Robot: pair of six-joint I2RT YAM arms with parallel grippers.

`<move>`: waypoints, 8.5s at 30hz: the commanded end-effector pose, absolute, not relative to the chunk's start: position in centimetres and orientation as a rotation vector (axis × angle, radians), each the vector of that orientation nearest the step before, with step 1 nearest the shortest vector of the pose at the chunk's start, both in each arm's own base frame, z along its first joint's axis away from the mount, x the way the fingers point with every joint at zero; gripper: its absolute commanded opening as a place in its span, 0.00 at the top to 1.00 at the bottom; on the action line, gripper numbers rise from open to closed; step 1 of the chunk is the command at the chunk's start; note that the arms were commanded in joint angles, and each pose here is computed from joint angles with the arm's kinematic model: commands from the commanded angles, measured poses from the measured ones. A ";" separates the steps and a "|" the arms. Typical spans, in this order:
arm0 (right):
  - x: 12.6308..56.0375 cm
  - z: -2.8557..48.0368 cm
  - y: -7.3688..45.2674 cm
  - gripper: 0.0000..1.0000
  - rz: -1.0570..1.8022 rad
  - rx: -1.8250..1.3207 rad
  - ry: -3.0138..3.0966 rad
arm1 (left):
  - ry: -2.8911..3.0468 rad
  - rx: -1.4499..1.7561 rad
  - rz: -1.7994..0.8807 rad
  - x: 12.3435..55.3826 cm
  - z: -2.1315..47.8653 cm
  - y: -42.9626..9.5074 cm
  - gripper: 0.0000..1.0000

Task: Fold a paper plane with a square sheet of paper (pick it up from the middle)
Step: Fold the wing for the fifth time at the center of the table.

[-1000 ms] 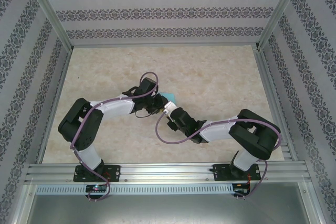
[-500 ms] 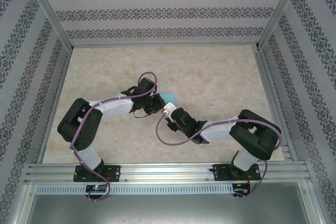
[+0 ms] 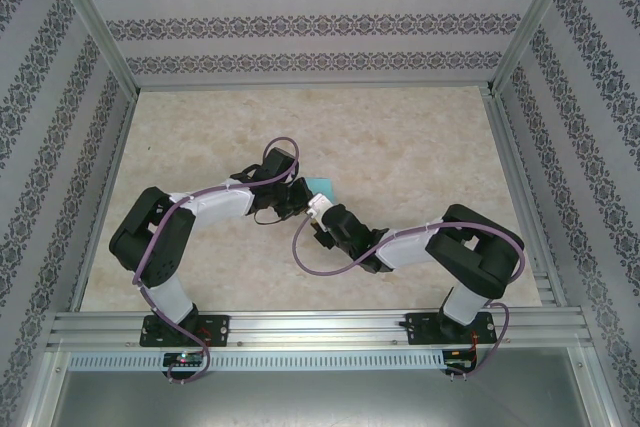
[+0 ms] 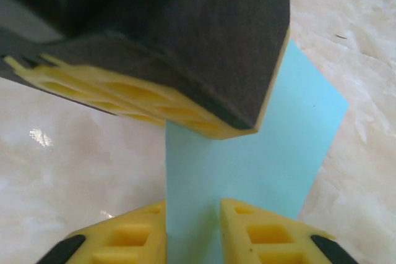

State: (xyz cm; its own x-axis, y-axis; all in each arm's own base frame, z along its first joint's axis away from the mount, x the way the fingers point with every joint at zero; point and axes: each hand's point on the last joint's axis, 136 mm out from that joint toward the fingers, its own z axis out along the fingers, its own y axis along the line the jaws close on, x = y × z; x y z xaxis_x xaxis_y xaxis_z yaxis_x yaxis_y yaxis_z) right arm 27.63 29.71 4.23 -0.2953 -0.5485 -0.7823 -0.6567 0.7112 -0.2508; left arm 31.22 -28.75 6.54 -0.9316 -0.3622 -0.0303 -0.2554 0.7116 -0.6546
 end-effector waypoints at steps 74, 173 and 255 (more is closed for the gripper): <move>29.2 1.5 29.1 1.00 1.458 -0.004 2.518 | 2.466 -0.171 -1.156 31.3 7.0 -29.1 0.58; 24.9 2.3 26.1 0.81 1.298 -0.041 2.788 | 2.671 -0.211 -1.030 32.0 1.1 -29.7 0.87; 24.7 2.1 28.0 0.83 1.092 -0.253 2.887 | 2.721 -0.223 -1.012 31.7 0.3 -29.6 0.88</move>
State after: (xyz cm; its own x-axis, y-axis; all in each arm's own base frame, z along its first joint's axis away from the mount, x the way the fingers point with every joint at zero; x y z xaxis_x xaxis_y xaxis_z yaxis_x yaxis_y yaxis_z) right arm 25.08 27.92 2.69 -0.9889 -0.1084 -0.1012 -0.1483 0.7391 0.6571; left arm 32.27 -29.91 2.04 -0.9536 -0.2407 -0.1806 -0.0472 0.7124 -0.7002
